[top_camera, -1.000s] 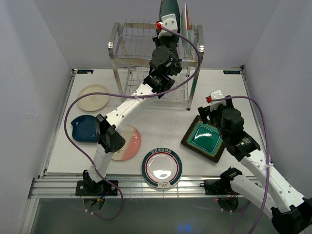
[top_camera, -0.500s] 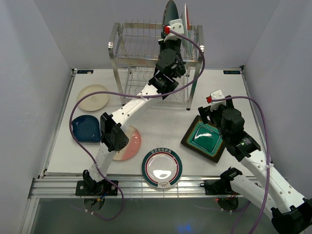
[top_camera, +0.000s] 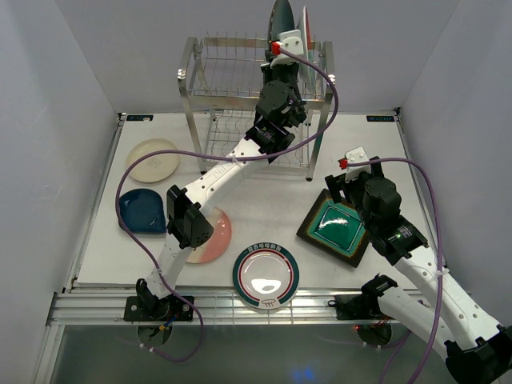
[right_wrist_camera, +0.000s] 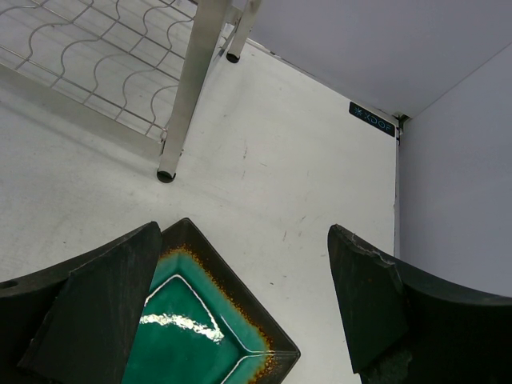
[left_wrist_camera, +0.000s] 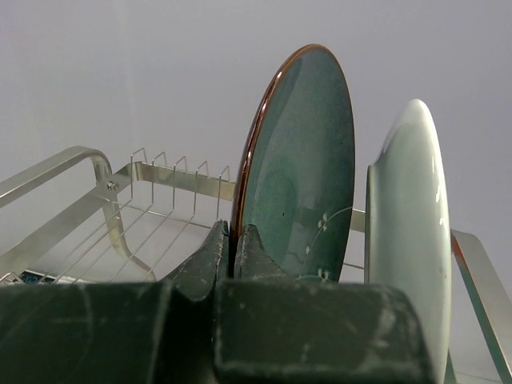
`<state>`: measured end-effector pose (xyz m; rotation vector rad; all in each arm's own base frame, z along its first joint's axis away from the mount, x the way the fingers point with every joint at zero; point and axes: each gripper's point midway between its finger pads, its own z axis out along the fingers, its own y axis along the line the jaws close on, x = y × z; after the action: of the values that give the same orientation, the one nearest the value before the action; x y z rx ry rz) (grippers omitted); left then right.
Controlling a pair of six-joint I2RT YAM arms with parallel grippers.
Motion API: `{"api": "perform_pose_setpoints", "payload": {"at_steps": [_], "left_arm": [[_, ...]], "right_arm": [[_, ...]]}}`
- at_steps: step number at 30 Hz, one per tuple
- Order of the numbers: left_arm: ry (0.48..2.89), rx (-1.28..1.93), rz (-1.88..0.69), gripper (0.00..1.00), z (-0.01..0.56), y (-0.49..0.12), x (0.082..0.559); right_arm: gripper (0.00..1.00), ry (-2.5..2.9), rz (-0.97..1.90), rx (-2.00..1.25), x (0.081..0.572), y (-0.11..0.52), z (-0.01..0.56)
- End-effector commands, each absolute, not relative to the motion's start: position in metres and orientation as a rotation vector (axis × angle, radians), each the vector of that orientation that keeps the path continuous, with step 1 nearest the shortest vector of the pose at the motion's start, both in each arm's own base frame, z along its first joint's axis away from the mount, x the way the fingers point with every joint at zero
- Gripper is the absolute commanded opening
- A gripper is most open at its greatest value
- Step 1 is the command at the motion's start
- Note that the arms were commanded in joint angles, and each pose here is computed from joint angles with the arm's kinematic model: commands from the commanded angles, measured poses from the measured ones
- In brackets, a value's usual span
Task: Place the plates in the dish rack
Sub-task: Insert the plate into the dish rack.
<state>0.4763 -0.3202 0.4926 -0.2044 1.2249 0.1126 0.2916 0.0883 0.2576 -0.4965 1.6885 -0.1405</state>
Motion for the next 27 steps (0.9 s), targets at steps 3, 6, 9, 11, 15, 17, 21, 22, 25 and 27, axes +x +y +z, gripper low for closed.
{"api": "perform_pose_setpoints", "payload": {"at_steps": [3,6,9,11,15,17,21,22,25,27], "left_arm": [[0.989,-0.31,-0.139,0.0,0.585,-0.309,0.431],[0.967,-0.317,-0.156,0.0,0.594,-0.305,0.424],[0.952,-0.328,-0.167,0.0,0.601,-0.302,0.42],[0.95,-0.334,-0.166,0.0,0.602,-0.3,0.419],[0.937,-0.332,-0.175,0.0,0.607,-0.302,0.41],[0.934,-0.312,-0.162,0.0,0.608,-0.304,0.407],[0.903,-0.286,-0.157,0.0,0.611,-0.308,0.395],[0.893,-0.274,-0.159,0.0,0.612,-0.31,0.393],[0.876,-0.267,-0.151,0.0,0.614,-0.311,0.389],[0.864,-0.281,-0.137,0.0,0.616,-0.307,0.387]], "right_arm": [[0.9,1.637,-0.123,-0.467,0.292,0.09,0.272],[0.9,1.638,-0.122,-0.469,0.292,0.09,0.271],[0.9,1.636,-0.12,-0.467,0.291,0.09,0.272],[0.9,1.635,-0.12,-0.466,0.291,0.09,0.273],[0.9,1.635,-0.119,-0.467,0.291,0.09,0.273],[0.9,1.636,-0.119,-0.468,0.291,0.09,0.273],[0.9,1.636,-0.117,-0.467,0.291,0.091,0.272],[0.9,1.637,-0.117,-0.468,0.291,0.09,0.272],[0.9,1.639,-0.118,-0.468,0.292,0.09,0.272],[0.9,1.637,-0.115,-0.468,0.291,0.091,0.272]]}}
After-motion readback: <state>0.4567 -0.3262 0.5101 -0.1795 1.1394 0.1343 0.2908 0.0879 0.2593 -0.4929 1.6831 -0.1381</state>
